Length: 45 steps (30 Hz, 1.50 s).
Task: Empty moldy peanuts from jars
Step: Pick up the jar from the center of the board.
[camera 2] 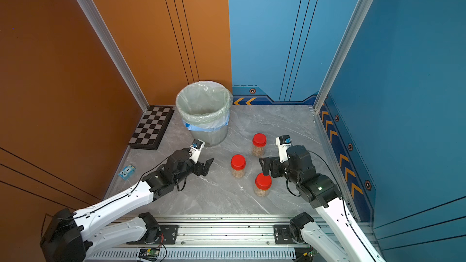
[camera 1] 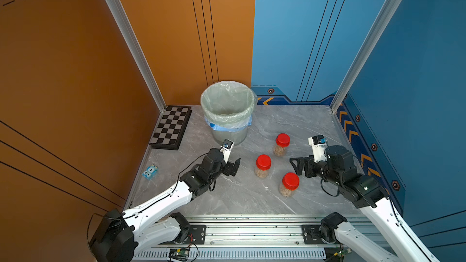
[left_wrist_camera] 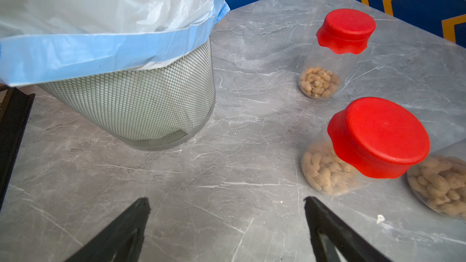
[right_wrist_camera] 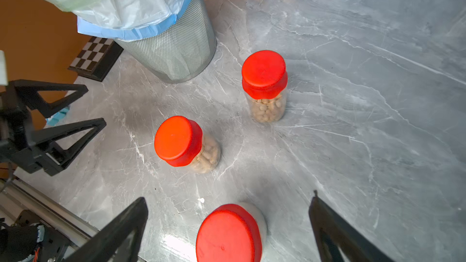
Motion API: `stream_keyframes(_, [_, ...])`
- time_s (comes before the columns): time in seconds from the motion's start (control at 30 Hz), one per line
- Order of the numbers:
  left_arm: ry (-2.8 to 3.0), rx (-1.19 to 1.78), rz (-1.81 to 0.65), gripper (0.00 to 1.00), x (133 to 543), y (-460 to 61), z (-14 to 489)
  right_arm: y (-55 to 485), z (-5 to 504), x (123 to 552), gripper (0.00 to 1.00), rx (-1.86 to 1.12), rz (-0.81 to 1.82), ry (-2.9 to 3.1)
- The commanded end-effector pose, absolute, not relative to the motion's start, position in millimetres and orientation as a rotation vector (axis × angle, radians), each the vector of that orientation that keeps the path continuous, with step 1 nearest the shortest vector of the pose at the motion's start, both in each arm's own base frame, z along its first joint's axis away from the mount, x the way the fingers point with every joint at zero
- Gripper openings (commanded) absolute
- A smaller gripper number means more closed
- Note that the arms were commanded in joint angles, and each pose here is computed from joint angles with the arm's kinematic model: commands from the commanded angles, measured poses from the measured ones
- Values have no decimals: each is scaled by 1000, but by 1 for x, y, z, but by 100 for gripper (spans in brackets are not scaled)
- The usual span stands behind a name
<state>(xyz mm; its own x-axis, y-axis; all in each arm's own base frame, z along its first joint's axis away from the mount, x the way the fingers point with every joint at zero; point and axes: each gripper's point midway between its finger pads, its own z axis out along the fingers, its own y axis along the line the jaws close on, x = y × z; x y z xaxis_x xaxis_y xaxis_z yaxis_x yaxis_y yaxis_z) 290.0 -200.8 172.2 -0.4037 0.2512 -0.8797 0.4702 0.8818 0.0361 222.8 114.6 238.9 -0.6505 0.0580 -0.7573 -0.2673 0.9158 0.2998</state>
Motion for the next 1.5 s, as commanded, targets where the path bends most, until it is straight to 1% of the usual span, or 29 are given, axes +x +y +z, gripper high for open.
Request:
stream_keyframes(0.0, [1997, 544, -296, 98, 292, -208, 176, 112, 215, 204, 100, -31, 567, 2302])
stream_keyframes(0.17, [1994, 551, -305, 98, 293, -213, 178, 101, 194, 180, 100, 145, 625, 2286])
stream_keyframes(0.23, [1987, 551, -293, 98, 294, -212, 180, 99, 190, 170, 100, 162, 660, 2259])
stream_keyframes(0.37, [1978, 571, -325, 98, 293, -218, 180, 95, 190, 154, 100, 155, 679, 2274])
stream_keyframes(0.5, [1992, 592, -320, 98, 295, -222, 174, 96, 181, 140, 100, 80, 655, 2363])
stream_keyframes(0.73, [1980, 597, -315, 98, 296, -223, 175, 101, 170, 144, 100, 55, 583, 2405])
stream_keyframes(0.93, [1956, 590, -306, 98, 299, -223, 180, 127, 161, 151, 100, -80, 544, 2400])
stream_keyframes(1.1, [1950, 598, -299, 98, 300, -222, 181, 119, 164, 154, 100, -103, 407, 2365])
stream_keyframes(1.27, [1947, 600, -306, 98, 300, -223, 182, 116, 147, 158, 100, -111, 307, 2394])
stream_keyframes(1.37, [1943, 596, -308, 98, 299, -222, 182, 131, 137, 159, 100, -164, 341, 2408])
stream_keyframes(1.47, [1938, 591, -307, 98, 299, -221, 183, 137, 142, 158, 100, -165, 397, 2382])
